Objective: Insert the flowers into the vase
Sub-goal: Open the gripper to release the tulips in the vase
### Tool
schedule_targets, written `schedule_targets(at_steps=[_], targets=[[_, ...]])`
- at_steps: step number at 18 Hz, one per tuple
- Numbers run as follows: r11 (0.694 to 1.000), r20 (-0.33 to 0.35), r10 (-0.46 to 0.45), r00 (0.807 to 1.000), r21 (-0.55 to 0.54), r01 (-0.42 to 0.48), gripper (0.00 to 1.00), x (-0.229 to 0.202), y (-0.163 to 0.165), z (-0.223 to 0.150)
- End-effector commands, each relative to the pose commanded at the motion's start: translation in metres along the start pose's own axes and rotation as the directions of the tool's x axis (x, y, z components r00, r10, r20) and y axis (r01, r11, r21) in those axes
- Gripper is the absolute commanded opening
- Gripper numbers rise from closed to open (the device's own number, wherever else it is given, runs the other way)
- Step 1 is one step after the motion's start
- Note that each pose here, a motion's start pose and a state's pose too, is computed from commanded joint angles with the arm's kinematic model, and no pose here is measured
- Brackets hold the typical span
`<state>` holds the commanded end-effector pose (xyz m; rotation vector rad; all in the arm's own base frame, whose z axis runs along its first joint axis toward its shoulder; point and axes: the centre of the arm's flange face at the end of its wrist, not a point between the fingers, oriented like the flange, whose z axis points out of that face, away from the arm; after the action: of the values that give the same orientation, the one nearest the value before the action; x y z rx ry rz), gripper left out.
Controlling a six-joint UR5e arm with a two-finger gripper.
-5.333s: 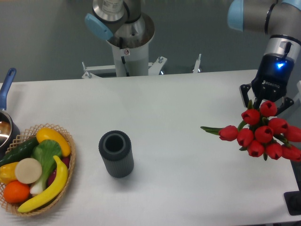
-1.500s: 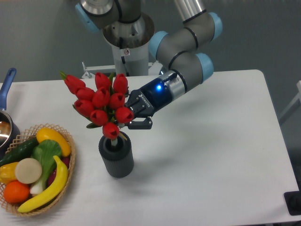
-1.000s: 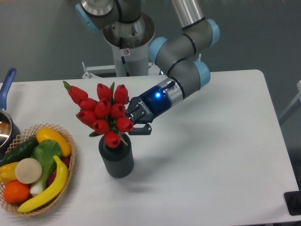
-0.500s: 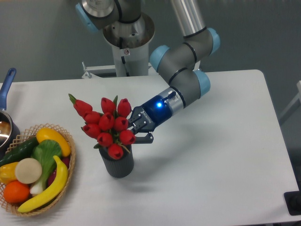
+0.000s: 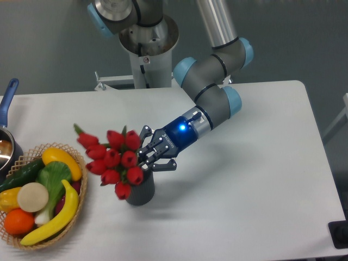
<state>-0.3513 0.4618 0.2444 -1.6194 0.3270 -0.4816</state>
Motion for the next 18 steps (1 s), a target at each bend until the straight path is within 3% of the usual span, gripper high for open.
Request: schedule_targets(at_steps=[3, 6, 12, 13, 18], targets=[[1.000, 0.002, 0.003, 1.000, 0.000, -0.003, 0.34, 0.000, -0.001, -0.001], [1.000, 0.004, 0.012, 1.000, 0.002, -0.012, 0.44, 0.000, -0.005, -0.002], [1.000, 0.010, 0.021, 1.000, 0.002, -0.021, 0.83, 0.003, -0.009, -0.005], [1.000, 0.014, 0.027, 1.000, 0.003, -0.027, 0.96, 0.003, -0.013, -0.007], [0.996, 0.041, 0.076, 0.996, -0.060, -0.073, 1.00, 0.007, -0.028, -0.022]])
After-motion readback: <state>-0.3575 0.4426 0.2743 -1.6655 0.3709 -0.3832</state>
